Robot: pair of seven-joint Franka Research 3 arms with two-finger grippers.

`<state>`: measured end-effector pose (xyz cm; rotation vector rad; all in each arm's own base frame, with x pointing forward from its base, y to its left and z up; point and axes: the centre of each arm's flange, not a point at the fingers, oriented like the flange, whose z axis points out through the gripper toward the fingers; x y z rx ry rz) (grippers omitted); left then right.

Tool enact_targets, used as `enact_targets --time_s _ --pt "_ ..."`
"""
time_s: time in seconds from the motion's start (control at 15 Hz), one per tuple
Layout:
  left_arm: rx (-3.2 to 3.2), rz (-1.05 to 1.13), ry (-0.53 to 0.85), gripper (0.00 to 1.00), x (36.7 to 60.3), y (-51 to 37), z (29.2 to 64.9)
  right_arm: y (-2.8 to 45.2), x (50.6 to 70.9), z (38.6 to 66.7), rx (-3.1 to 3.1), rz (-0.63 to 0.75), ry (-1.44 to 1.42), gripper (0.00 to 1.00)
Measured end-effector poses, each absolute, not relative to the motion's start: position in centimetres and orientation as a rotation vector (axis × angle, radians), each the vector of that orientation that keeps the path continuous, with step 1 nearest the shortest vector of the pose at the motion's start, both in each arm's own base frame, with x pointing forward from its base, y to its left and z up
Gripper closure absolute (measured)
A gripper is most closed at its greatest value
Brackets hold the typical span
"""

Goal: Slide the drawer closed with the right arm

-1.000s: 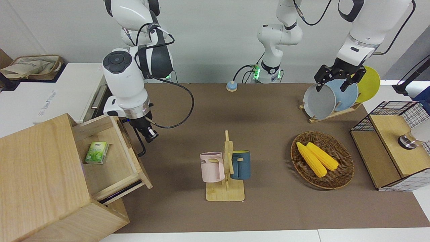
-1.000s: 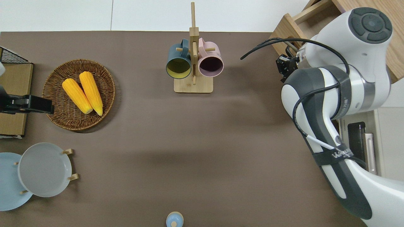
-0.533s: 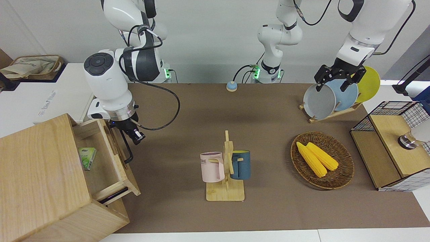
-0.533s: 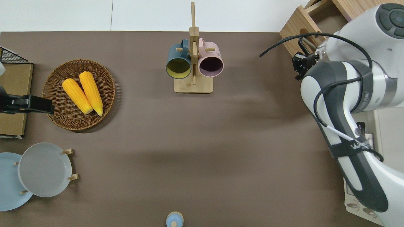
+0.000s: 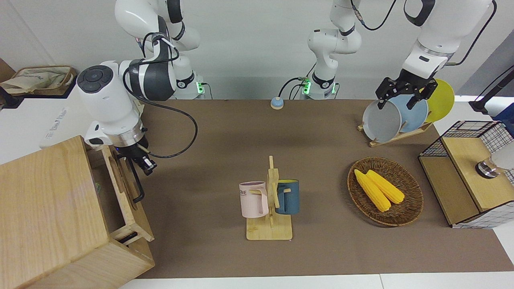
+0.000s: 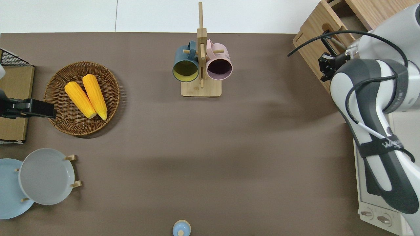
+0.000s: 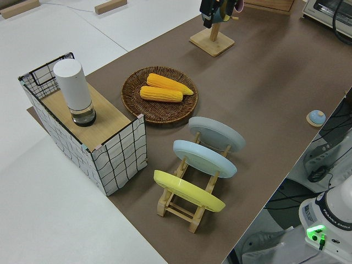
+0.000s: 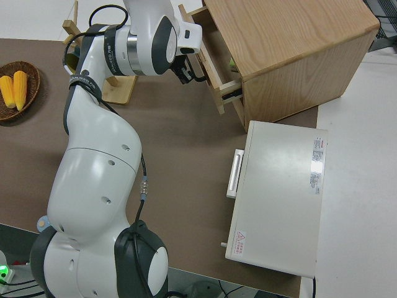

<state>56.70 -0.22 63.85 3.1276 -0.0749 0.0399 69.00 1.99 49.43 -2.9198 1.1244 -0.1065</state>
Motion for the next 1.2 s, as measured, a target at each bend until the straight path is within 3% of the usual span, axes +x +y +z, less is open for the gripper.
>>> enact_targets --time_s 0.8,1.2 --pt "3.128 0.040 -0.075 0.00 56.7 -0.2 63.9 -3.2 69.1 49.3 -2.968 -0.122 1.006 0.99" --pt "3.128 0.040 -0.075 0.01 56.7 -0.2 63.9 -3.3 69.1 49.3 -2.976 -0.119 0.977 0.99"
